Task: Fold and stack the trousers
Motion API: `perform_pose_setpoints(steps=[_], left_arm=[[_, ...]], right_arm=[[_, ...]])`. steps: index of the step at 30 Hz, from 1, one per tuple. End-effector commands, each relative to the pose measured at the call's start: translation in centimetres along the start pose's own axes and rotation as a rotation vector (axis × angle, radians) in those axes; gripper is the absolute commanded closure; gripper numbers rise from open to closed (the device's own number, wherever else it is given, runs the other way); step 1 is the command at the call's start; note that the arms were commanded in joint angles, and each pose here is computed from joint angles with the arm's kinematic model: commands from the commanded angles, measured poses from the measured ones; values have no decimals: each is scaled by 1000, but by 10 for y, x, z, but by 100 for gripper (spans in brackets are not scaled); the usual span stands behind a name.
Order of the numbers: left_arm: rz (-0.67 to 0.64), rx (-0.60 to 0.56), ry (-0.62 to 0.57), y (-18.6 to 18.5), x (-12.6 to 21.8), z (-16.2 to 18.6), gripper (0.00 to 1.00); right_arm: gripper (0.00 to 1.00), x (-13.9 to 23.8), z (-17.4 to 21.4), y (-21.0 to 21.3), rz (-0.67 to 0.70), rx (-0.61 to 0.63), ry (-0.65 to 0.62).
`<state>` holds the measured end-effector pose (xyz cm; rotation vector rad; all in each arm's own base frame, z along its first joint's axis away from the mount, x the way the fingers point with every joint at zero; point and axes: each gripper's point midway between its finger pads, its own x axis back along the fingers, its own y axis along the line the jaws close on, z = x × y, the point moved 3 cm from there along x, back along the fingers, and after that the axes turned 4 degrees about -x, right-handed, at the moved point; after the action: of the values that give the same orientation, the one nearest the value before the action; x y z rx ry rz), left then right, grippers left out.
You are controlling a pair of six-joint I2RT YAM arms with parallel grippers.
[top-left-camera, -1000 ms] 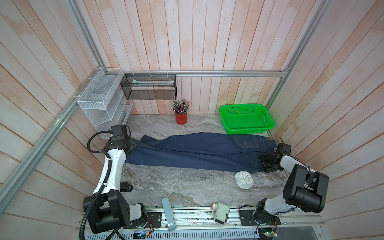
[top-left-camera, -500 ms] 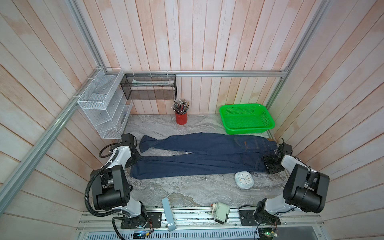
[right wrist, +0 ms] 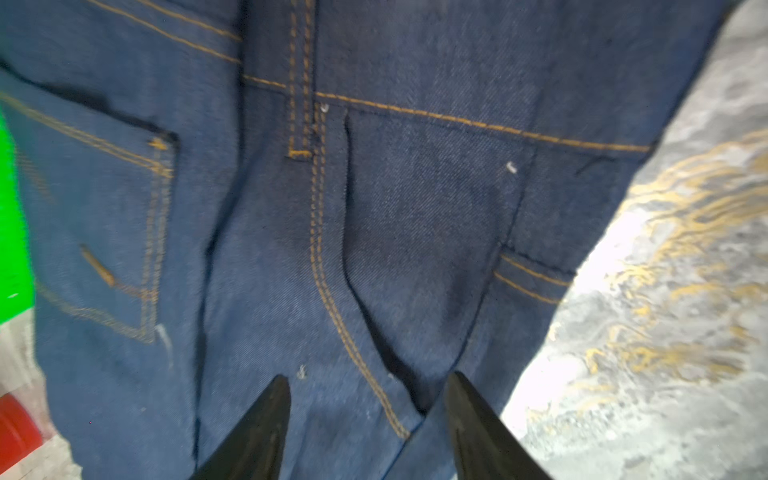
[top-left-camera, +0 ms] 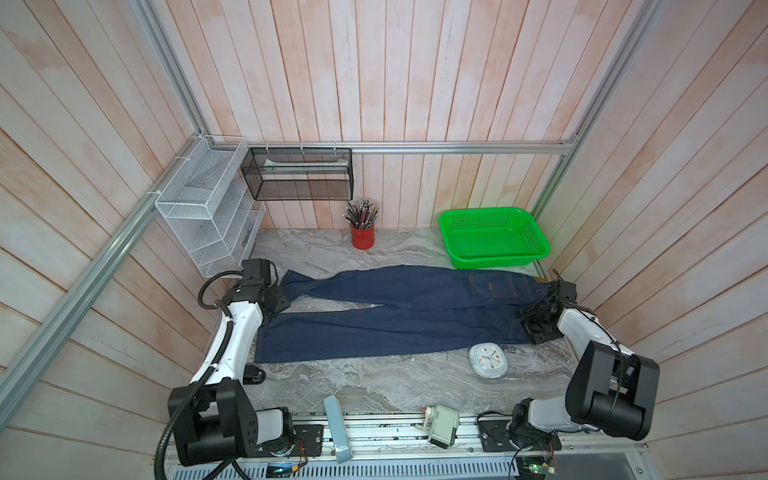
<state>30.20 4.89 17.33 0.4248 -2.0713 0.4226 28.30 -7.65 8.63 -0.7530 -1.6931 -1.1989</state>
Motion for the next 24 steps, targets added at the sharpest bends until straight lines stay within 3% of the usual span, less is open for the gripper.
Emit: perform_pose_setpoints(steps=[1,7,12,16,21,24], left_arm=[[60,79,126,-2,-15,39,40],[189,191,198,-16,-47,69,58],[160,224,269,-13,-77,85,75],[51,251,281,7,-85,96,76],[-68,285,288,43,-88,107,74],[-78,284,300,48,-89,111,72]], right_arm=[[39,0,12,-14,40,-19,32],[44,-17,17,-25,68,-25,62],[50,-38,22,-41,115,-50,110],[50,-41,24,-73,189,-105,136],[49,-26,21,-108,252,-171,77],[48,-17,22,-115,275,-171,49]])
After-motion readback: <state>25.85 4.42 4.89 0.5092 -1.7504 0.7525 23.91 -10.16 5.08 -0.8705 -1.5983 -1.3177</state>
